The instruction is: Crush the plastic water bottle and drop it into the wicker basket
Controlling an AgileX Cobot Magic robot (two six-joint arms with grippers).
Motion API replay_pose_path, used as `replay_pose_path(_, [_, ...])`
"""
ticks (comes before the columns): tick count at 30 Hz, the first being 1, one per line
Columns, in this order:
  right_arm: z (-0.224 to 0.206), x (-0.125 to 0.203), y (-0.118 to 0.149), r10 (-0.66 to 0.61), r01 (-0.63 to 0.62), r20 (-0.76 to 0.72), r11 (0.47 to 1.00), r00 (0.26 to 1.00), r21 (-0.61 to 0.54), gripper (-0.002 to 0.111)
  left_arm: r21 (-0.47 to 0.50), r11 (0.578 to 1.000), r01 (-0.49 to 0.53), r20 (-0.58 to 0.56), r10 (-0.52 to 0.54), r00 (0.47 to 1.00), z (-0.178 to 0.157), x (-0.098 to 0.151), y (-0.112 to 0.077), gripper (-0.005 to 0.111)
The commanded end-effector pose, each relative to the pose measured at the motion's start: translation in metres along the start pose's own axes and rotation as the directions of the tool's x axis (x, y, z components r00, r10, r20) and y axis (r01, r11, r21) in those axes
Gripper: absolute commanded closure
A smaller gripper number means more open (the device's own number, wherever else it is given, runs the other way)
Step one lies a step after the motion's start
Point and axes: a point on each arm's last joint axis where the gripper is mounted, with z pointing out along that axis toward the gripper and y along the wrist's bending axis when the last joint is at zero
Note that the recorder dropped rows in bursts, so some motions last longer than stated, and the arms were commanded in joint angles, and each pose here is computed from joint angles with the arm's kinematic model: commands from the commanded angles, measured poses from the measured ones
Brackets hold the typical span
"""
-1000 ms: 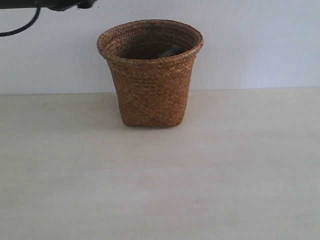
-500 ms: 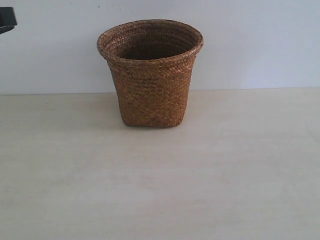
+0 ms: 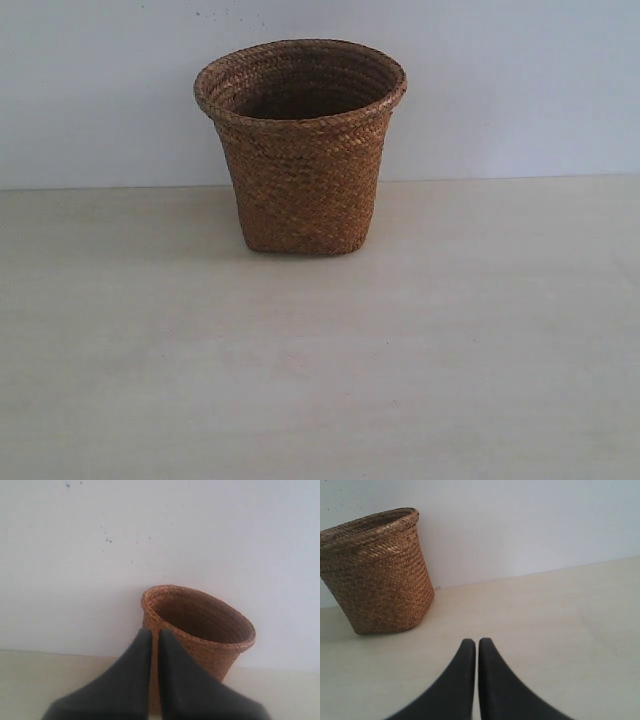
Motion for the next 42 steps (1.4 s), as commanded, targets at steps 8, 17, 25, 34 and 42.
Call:
replay_pose_path(8, [-0.001,-0.001,0.0,-0.002,0.002,0.01,1.0,1.0,-0.002,0.108,0.043,0.999,-0.008,0.14,0.001,0.99,-0.034,-0.012,-0.008,0.103])
replay_pose_path(17, [-0.001,-0.001,0.0,-0.002,0.002,0.01,1.0,1.0,-0.002,0.108,0.043,0.999,-0.008,0.14,0.001,0.99,-0.034,-0.012,-0.008,0.103])
replay_pose_path(25, [-0.001,-0.001,0.0,-0.002,0.002,0.01,1.0,1.0,-0.002,0.108,0.033,0.979,-0.202,0.101,0.198,0.975,-0.041,0.001,-0.008,0.103])
replay_pose_path(34, [-0.001,-0.001,0.0,-0.002,0.002,0.01,1.0,1.0,-0.002,0.108,-0.118,0.989,-0.087,0.023,0.09,0.996,-0.055,0.033,0.013,0.103])
replay_pose_path(42, [-0.001,-0.001,0.0,-0.002,0.002,0.01,1.0,1.0,-0.002,0.108,-0.132,0.975,-0.177,0.04,0.184,0.982,-0.07,0.059,0.019,0.103])
